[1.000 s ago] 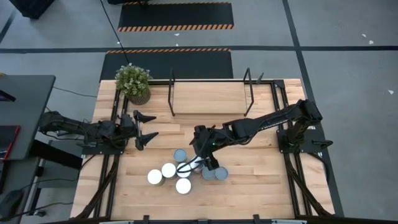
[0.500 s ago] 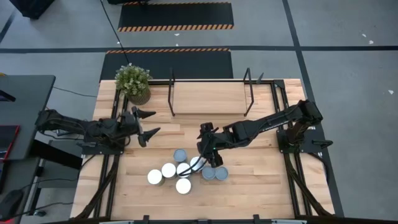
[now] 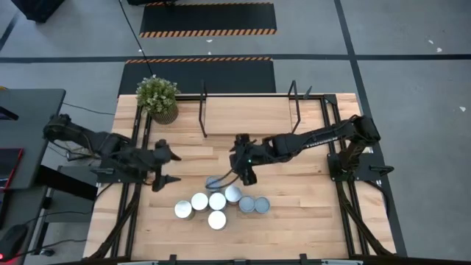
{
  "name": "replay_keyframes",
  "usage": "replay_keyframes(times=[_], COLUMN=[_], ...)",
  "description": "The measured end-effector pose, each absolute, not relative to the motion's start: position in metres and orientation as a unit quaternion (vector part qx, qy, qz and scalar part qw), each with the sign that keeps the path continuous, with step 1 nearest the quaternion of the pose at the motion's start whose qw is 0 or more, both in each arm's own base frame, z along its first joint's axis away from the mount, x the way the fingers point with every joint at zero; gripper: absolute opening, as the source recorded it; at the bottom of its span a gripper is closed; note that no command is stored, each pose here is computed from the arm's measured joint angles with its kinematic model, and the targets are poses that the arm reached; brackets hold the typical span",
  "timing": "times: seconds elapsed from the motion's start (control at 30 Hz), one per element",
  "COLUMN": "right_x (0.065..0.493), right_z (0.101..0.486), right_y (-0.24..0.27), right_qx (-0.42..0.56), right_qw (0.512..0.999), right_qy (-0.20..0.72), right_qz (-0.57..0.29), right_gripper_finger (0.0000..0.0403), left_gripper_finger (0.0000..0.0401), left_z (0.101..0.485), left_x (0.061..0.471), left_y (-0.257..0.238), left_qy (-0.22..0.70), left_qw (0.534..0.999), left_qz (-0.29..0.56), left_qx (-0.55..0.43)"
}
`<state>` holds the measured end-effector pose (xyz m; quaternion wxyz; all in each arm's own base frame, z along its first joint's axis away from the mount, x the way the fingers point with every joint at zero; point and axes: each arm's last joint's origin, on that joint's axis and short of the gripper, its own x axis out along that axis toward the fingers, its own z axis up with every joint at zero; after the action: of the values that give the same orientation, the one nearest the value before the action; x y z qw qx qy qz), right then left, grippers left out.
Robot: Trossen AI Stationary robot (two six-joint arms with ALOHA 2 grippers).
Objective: Pick and place cans onto a shelf
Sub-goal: Put the canned oranges on the shelf
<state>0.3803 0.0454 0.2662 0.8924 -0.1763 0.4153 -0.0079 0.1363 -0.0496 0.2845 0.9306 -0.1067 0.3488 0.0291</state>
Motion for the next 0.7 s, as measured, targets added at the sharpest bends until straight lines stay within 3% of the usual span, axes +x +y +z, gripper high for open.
replay_keyframes(times=[0.23, 0.47, 0.7], right_x=[0.362, 0.326, 0.310], right_z=[0.267, 0.269, 0.262], right_y=[0.053, 0.040, 0.039], right_qx=[-0.185, -0.174, -0.149], right_qw=[0.892, 0.933, 0.950], right_qy=[0.411, 0.307, 0.261], right_qz=[-0.046, -0.071, -0.079], right_gripper_finger=[0.0376, 0.0373, 0.0373], left_gripper_finger=[0.0387, 0.0387, 0.0387], left_z=[0.306, 0.285, 0.267], left_x=[0.164, 0.177, 0.170], left_y=[-0.084, -0.118, -0.150], left_qy=[0.479, 0.561, 0.608], left_qw=[0.871, 0.820, 0.778], left_qz=[0.038, 0.044, 0.059], left_qx=[-0.102, -0.107, -0.146])
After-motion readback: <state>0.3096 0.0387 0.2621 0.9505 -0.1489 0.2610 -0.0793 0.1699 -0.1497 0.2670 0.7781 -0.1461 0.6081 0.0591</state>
